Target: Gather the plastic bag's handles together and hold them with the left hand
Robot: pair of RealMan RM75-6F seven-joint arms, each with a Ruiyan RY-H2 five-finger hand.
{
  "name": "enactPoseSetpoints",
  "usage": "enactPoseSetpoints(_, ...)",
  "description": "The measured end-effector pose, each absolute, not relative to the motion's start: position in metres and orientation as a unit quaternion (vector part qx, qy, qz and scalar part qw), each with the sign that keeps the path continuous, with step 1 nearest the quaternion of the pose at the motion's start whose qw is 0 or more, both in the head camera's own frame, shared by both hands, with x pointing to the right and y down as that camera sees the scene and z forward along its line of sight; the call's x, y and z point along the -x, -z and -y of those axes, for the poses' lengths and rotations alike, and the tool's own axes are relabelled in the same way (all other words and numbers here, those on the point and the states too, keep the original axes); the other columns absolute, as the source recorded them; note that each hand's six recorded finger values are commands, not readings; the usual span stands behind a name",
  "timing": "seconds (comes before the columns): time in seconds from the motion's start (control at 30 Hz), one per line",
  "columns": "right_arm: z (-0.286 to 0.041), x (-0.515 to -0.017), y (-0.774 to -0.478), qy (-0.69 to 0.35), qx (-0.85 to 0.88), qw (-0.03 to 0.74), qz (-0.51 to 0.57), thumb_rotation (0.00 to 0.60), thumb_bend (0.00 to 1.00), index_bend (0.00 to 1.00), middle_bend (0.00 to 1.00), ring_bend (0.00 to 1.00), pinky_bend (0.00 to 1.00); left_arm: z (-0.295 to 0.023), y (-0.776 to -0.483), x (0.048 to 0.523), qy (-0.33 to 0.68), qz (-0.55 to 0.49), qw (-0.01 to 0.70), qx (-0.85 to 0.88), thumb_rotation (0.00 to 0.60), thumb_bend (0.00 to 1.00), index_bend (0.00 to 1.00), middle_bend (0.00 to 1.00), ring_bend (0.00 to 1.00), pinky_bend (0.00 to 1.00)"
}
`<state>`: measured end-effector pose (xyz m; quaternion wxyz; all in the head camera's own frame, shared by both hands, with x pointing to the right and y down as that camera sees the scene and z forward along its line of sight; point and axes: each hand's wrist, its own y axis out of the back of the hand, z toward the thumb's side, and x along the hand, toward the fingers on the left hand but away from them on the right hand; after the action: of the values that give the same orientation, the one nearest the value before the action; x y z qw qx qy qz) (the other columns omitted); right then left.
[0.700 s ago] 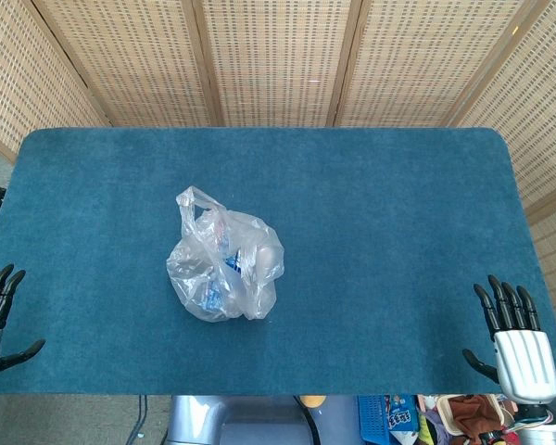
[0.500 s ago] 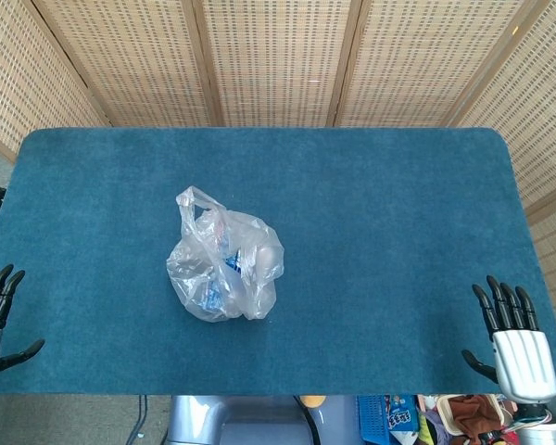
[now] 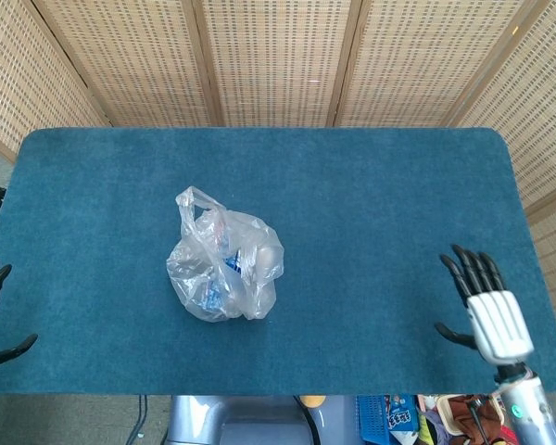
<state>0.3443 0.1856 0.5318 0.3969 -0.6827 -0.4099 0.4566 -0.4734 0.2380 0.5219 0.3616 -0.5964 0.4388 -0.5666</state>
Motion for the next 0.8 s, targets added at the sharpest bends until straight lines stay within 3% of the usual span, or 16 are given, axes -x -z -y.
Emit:
enactPoseSetpoints(0.17, -0.147, -0.299, -0.533, -0.391, 0.731, 0.402, 0.389, 0.6, 0.0, 0.0, 0.0, 0.0, 0.0, -0.235, -0.525, 0.474, 0.572, -0.438, 0.362, 0.591, 0.6, 0.15, 0.0, 0.0, 0.0, 0.0)
enactPoseSetpoints(0.4, -0.112, -0.214, -0.553, -0.307, 0.805, 0.344, 0.373, 0.6, 0.0, 0.0, 0.0, 0.0, 0.0, -0.23, -0.532, 0.478, 0.585, -0.438, 0.353, 0.584, 0.6, 0.15, 0.0, 0.0, 0.0, 0.0)
enactPoseSetpoints(0.8, -0.096, -0.092, -0.6, -0.265, 0.851, 0.275, 0.361, 0.6, 0.0, 0.0, 0.0, 0.0, 0.0, -0.218, -0.535, 0.488, 0.595, -0.448, 0.332, 0.578, 0.6, 0.15, 0.0, 0.0, 0.0, 0.0)
